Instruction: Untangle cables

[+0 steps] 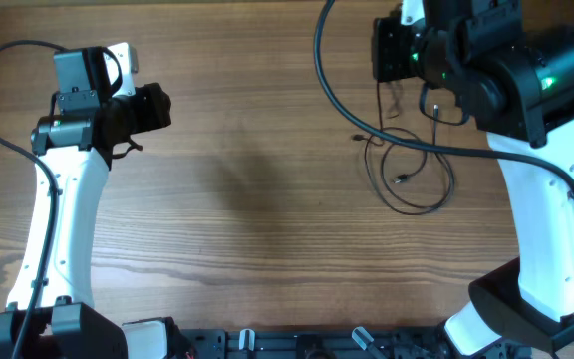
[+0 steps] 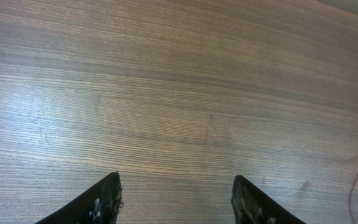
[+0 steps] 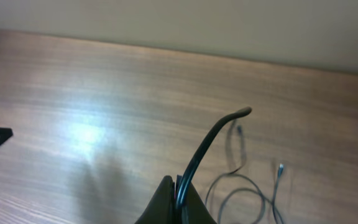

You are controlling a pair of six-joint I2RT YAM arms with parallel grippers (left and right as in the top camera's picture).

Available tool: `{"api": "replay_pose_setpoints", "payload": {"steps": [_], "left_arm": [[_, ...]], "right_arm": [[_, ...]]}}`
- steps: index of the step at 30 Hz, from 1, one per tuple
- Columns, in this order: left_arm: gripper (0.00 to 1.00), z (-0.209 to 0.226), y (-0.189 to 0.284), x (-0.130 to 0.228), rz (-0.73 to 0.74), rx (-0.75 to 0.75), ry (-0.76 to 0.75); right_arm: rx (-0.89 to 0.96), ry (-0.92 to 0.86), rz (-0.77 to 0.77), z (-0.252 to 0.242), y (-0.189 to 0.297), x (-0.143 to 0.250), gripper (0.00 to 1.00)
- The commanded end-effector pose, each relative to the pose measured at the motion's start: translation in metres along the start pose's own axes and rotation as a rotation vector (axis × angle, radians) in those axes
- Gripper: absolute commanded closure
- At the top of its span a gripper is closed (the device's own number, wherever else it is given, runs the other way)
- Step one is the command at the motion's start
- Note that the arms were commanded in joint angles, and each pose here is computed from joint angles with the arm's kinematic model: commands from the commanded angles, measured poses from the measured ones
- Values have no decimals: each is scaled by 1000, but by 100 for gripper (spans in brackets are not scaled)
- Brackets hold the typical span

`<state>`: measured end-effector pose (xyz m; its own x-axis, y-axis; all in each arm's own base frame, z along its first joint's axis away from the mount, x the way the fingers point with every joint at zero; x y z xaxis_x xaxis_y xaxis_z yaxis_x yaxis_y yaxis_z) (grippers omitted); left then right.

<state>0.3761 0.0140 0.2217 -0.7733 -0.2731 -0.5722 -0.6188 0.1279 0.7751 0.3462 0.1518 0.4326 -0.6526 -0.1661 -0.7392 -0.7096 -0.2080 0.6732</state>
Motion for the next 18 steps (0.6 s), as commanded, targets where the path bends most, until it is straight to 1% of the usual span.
{"api": "replay_pose_setpoints", "payload": {"steps": [1,7,11,14,15,18], "left_arm": [[42,-1,0,-1,2,16,-2],[41,-1,0,-1,1,17,-2],[42,-1,0,-1,1,17,-6],[42,-1,0,-1,1,17,-6],[42,-1,0,-1,1,17,-6],[42,-1,0,-1,1,18,-6]], "right_arm": [[83,-12,-79,-15,20,-10,95],[449,-114,-105,-63,37,-5,96],[581,-199,-140,-90,56,-1,96],[655,-284,-198,-119,88,2,96],[688,-333,-235,-135,110,6,96],[751,-404,-290,-158,146,17,96]]}}
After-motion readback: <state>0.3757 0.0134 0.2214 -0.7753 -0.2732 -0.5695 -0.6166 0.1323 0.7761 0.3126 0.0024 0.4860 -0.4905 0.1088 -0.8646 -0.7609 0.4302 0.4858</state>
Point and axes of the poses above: each gripper's point midway between its finger pads, its own y axis back along the fingers, its own z axis along the line the jaws close on, x = y × z, the point moved 4 cm from there along y, back along the fingers, and after that the axes turned 4 degrees about y, right-handed, at the moved point
